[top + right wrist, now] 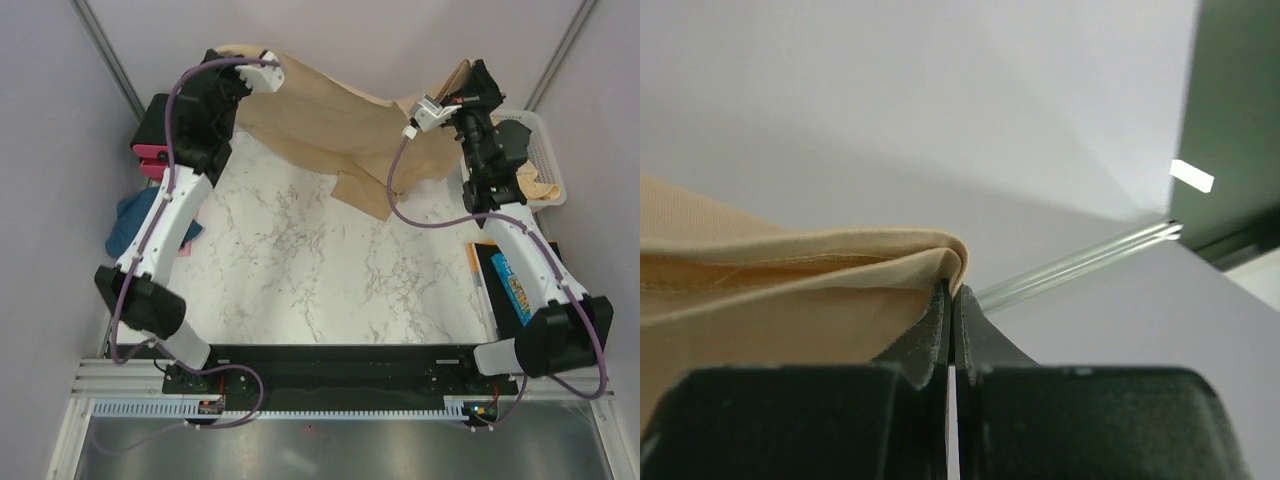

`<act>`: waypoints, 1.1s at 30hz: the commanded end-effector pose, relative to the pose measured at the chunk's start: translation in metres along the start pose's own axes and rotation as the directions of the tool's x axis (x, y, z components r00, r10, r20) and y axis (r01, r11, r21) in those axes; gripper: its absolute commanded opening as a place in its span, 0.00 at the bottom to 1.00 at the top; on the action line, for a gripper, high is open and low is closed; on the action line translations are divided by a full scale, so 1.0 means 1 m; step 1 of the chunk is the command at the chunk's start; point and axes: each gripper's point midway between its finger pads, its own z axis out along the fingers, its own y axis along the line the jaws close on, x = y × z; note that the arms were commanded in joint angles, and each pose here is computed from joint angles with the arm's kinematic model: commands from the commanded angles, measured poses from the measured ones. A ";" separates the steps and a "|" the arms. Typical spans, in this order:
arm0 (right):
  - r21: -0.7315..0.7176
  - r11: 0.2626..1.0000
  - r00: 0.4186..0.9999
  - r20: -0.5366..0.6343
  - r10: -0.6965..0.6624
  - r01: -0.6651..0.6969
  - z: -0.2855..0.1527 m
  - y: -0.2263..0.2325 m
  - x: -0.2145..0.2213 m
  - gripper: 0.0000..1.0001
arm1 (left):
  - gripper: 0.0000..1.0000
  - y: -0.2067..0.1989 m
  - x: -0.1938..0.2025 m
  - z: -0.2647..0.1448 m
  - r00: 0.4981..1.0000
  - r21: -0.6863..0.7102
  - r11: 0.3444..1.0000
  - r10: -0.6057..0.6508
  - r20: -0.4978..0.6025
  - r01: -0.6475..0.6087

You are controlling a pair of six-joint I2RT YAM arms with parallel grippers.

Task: Fold and stack the t-shirts
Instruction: Flatten out the tshirt

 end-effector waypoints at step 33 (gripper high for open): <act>0.025 1.000 0.990 0.142 0.009 -0.013 0.068 -0.090 -0.016 0.00 | 0.02 0.034 -0.026 0.038 0.966 -0.022 0.990 0.141 0.218 -0.140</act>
